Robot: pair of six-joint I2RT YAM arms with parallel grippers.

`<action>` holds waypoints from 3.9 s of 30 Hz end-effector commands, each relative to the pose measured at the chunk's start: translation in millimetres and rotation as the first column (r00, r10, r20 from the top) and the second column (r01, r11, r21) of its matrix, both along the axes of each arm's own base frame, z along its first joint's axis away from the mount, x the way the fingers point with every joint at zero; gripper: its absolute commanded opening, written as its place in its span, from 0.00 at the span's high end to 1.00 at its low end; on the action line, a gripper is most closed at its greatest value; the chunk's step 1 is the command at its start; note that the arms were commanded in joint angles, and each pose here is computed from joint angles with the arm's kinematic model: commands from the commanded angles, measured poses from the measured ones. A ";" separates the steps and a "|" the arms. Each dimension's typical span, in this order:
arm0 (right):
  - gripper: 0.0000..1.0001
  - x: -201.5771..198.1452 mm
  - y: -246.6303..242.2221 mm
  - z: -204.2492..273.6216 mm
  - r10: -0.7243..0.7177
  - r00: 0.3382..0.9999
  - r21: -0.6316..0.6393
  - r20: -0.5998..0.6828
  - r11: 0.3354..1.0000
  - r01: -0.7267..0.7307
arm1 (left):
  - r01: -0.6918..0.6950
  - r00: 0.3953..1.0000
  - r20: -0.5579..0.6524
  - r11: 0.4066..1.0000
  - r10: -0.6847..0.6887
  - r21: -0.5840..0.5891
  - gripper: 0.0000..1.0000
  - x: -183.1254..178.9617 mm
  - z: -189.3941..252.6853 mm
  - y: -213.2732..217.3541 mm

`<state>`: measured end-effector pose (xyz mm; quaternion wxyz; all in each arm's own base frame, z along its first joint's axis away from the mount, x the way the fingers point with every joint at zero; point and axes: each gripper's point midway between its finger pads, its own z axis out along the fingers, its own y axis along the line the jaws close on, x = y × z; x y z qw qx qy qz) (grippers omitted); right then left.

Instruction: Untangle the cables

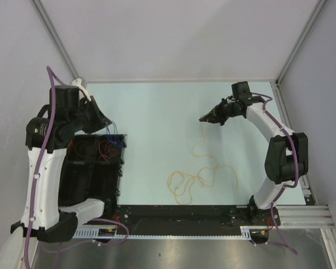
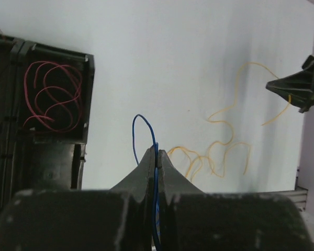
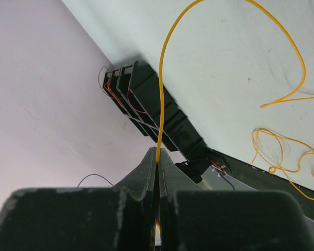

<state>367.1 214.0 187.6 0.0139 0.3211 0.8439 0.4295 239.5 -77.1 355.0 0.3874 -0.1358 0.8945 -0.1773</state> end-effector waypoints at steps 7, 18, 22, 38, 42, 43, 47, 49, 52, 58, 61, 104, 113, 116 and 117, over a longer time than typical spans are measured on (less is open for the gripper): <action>1.00 -14.4 12.8 -5.7 0.065 0.998 -0.016 -0.007 0.998 -0.065 | -0.197 0.948 -0.213 0.961 0.237 0.194 1.00 -77.0 -83.2 55.2; 1.00 -21.4 15.1 -4.3 0.078 0.997 -0.011 -0.013 0.997 -0.078 | -0.318 0.863 -0.286 0.887 0.418 0.335 1.00 -91.5 -131.6 86.2; 1.00 -20.6 15.5 -1.2 0.082 0.997 -0.003 -0.001 0.997 -0.082 | -0.333 0.846 -0.275 0.855 0.457 0.396 0.97 -93.7 -134.2 101.3; 1.00 -24.6 12.8 -9.5 0.094 0.995 -0.028 -0.020 0.995 -0.094 | -0.352 0.827 -0.262 0.822 0.497 0.448 0.00 -96.3 -137.0 114.4; 1.00 -22.6 14.7 -9.1 0.088 0.996 -0.023 -0.019 0.996 -0.088 | -0.352 0.841 -0.235 0.823 0.487 0.446 0.00 -89.7 -124.1 115.2; 1.00 -21.9 16.2 -8.4 0.087 0.996 -0.020 -0.015 0.996 -0.087 | -0.351 0.845 -0.229 0.825 0.483 0.443 0.00 -87.4 -121.0 114.7; 1.00 -21.0 21.0 -5.8 0.089 0.996 -0.016 -0.001 0.996 -0.089 | -0.295 0.899 -0.194 0.869 0.393 0.397 0.03 -71.9 -104.1 103.7; 1.00 -19.1 23.6 -2.9 0.092 0.995 -0.020 0.026 0.996 -0.091 | -0.263 0.921 -0.188 0.901 0.341 0.346 0.06 -64.5 -101.4 91.7; 1.00 -18.9 29.3 5.6 0.107 0.990 -0.041 0.088 0.994 -0.104 | -0.187 0.956 -0.170 0.944 0.238 0.272 0.10 -52.6 -97.6 70.9; 0.42 -27.2 37.8 20.3 0.240 0.953 -0.243 0.186 0.951 -0.192 | -0.009 0.990 -0.134 0.980 0.036 0.197 0.12 -29.5 -91.4 25.4; 0.17 -27.1 34.1 32.2 0.322 0.922 -0.397 0.215 0.891 -0.219 | 0.099 0.988 -0.139 0.978 -0.073 0.184 0.13 -18.1 -92.2 -3.9; 0.20 -119.4 -73.3 10.8 0.105 0.993 -0.491 0.051 0.868 -0.067 | 0.741 0.670 -0.340 0.623 -0.661 0.250 0.33 -61.5 -282.9 -184.3; 0.21 -120.4 -75.9 11.9 0.108 0.993 -0.483 0.049 0.873 -0.071 | 0.788 0.615 -0.394 0.536 -0.683 0.302 0.40 -75.1 -310.3 -204.6; 0.21 -120.5 -76.2 11.3 0.111 0.993 -0.481 0.045 0.873 -0.076 | 0.774 0.634 -0.420 0.535 -0.650 0.339 0.45 -70.6 -318.8 -199.2; 0.21 -120.9 -76.4 11.1 0.115 0.992 -0.483 0.045 0.872 -0.079 | 0.769 0.639 -0.428 0.532 -0.639 0.354 0.46 -69.1 -320.9 -196.4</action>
